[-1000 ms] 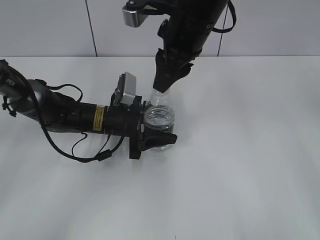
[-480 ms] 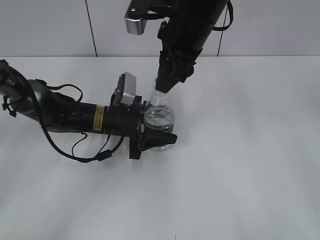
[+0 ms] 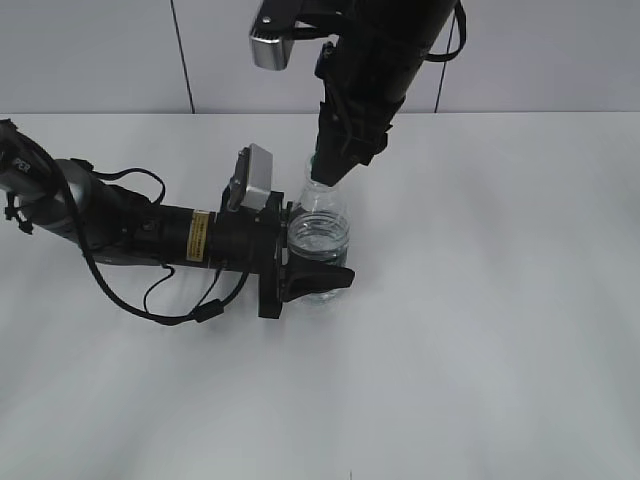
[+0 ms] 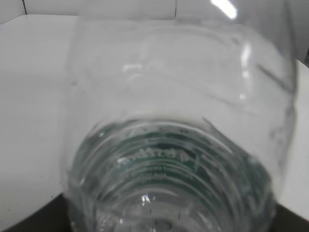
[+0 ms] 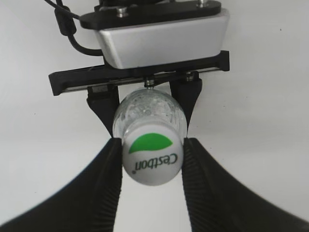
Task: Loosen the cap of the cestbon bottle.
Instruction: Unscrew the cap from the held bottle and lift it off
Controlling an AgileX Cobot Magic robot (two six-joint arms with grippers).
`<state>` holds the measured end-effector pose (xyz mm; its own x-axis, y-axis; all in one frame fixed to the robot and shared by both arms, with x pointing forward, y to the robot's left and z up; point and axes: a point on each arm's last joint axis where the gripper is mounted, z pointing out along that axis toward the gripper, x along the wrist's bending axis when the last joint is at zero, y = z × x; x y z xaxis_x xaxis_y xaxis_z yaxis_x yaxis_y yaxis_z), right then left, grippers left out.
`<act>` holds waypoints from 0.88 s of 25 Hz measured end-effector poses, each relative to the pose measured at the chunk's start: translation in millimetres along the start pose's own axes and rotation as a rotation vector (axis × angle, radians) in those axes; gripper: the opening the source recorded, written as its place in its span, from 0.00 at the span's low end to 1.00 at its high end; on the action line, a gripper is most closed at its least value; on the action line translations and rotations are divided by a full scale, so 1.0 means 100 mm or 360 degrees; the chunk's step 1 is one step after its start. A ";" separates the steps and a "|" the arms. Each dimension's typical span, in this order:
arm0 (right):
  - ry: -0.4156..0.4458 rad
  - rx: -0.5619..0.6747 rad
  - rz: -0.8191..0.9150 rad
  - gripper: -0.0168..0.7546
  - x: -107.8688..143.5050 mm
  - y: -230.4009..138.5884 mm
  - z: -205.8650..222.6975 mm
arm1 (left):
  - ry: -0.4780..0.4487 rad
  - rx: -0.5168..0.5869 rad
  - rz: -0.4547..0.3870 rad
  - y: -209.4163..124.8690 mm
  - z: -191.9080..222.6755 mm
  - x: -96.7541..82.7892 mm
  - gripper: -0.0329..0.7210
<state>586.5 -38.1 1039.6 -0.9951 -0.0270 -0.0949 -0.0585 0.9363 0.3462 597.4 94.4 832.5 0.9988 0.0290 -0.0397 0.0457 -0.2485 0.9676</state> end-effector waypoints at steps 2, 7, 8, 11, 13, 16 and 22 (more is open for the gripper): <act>0.0000 0.0000 0.0000 0.40 0.00 0.00 0.00 | 0.0000 0.0000 0.0000 0.00 0.00 0.00 0.59; -0.0005 0.0016 -0.0011 0.44 0.00 -0.01 0.01 | 0.0001 -0.0004 -0.0008 0.00 0.00 0.00 0.59; 0.0002 0.0029 -0.0013 0.45 0.00 -0.02 0.02 | 0.0001 -0.0004 -0.0009 0.00 0.00 0.00 0.59; 0.0022 0.0068 -0.0019 0.48 0.00 -0.05 0.05 | -0.0004 -0.0006 -0.0015 0.00 0.00 0.00 0.59; 0.0027 0.0073 -0.0019 0.51 0.00 -0.05 0.06 | -0.0004 -0.0006 -0.0018 0.00 0.00 0.00 0.59; 0.0033 0.0076 -0.0017 0.56 0.01 -0.05 0.06 | -0.0004 -0.0006 -0.0018 0.00 0.00 0.00 0.59; 0.0016 0.0059 0.0086 0.61 0.02 -0.04 -0.01 | -0.0004 -0.0006 -0.0022 0.00 0.00 0.00 0.59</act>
<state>584.5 -42.1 1039.2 -0.9975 0.0208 -0.0677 -0.0017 0.9488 0.3160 597.2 94.3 832.8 0.9981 0.0300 -0.0535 0.0592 -0.2447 0.9678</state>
